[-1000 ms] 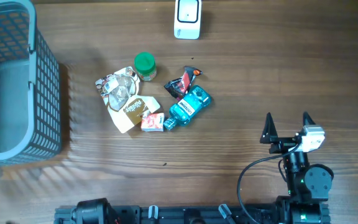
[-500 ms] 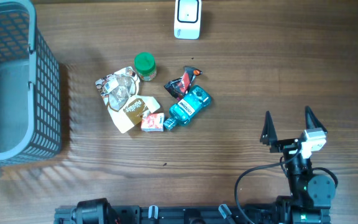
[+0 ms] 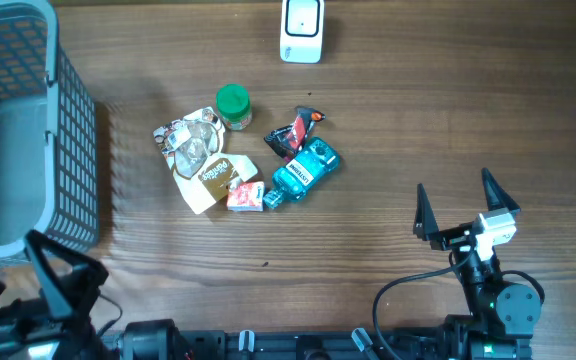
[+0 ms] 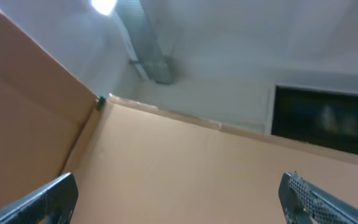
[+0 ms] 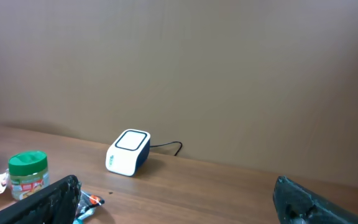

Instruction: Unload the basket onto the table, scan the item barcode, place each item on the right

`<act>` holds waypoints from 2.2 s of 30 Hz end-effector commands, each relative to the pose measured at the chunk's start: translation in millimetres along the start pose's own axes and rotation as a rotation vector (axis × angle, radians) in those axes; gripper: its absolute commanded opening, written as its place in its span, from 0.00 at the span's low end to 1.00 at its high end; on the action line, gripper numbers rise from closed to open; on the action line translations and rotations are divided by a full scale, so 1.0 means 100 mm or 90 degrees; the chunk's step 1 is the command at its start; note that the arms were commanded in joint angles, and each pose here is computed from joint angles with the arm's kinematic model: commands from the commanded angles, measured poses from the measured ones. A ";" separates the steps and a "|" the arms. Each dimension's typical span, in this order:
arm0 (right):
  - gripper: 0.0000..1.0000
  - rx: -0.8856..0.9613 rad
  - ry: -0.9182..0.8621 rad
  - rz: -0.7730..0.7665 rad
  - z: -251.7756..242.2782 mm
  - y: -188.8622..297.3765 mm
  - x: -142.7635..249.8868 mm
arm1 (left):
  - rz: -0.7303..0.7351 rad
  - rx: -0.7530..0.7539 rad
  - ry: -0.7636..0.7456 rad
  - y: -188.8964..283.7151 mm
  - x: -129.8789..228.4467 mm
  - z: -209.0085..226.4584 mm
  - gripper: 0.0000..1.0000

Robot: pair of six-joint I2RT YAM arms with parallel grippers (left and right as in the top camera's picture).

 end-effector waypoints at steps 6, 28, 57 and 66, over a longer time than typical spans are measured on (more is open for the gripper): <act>1.00 -0.010 0.018 -0.020 0.00 0.00 -0.10 | -0.026 -0.131 0.138 0.13 0.40 0.36 1.00; 1.00 -0.006 0.041 -0.105 -0.09 0.06 -0.66 | 0.028 -0.275 0.073 0.56 1.28 0.93 1.00; 1.00 -0.265 -0.183 -0.163 0.18 0.14 -0.96 | 0.364 -0.421 -0.124 1.05 1.98 1.32 1.00; 1.00 -0.269 -0.227 0.049 -0.05 -0.36 -1.33 | 0.363 -0.424 -0.125 1.05 1.97 1.33 1.00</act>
Point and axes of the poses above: each gripper's point midway between its finger pads, its own y axis back along the fingers, its own z axis along the line the jaws close on, x = y × z, the point moved 8 cm from there along y, back along the fingers, and after that the axes turned 11 degrees about y, right-handed, at the moved point
